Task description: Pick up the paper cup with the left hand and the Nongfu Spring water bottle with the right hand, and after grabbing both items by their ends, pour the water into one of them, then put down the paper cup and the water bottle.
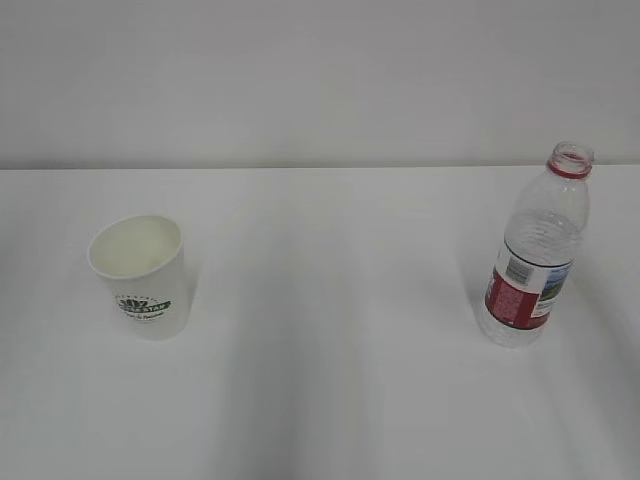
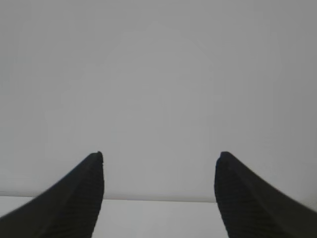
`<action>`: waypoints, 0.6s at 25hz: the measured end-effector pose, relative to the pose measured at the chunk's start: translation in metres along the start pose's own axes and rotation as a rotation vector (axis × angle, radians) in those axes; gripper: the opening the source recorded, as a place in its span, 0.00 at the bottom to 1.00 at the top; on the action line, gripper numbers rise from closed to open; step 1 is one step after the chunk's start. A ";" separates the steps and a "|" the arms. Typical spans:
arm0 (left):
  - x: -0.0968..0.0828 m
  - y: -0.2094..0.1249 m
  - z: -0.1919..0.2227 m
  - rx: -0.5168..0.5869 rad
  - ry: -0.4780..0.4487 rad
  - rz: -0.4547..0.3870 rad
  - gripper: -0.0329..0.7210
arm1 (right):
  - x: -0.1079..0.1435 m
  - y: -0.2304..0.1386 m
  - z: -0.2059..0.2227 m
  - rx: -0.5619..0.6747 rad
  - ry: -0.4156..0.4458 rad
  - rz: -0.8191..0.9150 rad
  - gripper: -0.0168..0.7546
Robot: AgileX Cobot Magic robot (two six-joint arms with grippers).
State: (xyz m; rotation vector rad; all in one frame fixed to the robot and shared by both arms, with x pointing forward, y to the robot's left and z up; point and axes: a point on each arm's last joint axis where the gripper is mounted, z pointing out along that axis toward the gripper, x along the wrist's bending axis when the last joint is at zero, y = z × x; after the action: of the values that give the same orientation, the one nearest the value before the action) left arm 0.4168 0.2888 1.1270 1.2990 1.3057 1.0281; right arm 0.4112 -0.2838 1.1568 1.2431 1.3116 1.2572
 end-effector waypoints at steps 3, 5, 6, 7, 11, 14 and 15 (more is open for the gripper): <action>0.000 -0.002 0.006 0.006 0.001 0.000 0.57 | 0.000 -0.005 0.011 0.025 -0.001 0.000 0.71; 0.000 -0.001 0.009 -0.014 0.002 0.013 0.57 | 0.000 -0.008 0.017 0.039 -0.001 0.000 0.71; 0.000 0.000 0.011 -0.029 0.003 0.025 0.57 | 0.000 -0.010 0.020 0.051 -0.001 0.000 0.71; 0.000 0.001 0.014 -0.041 0.003 0.035 0.57 | 0.000 -0.012 0.023 0.060 -0.002 0.000 0.71; 0.001 -0.003 0.025 -0.039 0.003 0.050 0.57 | 0.000 -0.014 0.031 0.059 -0.001 0.000 0.71; 0.001 -0.010 0.036 0.001 0.005 0.050 0.57 | 0.000 -0.012 0.035 0.012 0.001 -0.002 0.71; 0.002 -0.012 0.039 0.015 0.006 0.050 0.57 | 0.000 -0.011 0.036 -0.004 0.001 -0.004 0.71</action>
State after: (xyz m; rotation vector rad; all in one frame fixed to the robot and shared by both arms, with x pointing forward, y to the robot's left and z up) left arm 0.4537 0.2868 1.1087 1.3465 1.2935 1.0592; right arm 0.4465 -0.2806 1.1435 1.2362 1.3112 1.2578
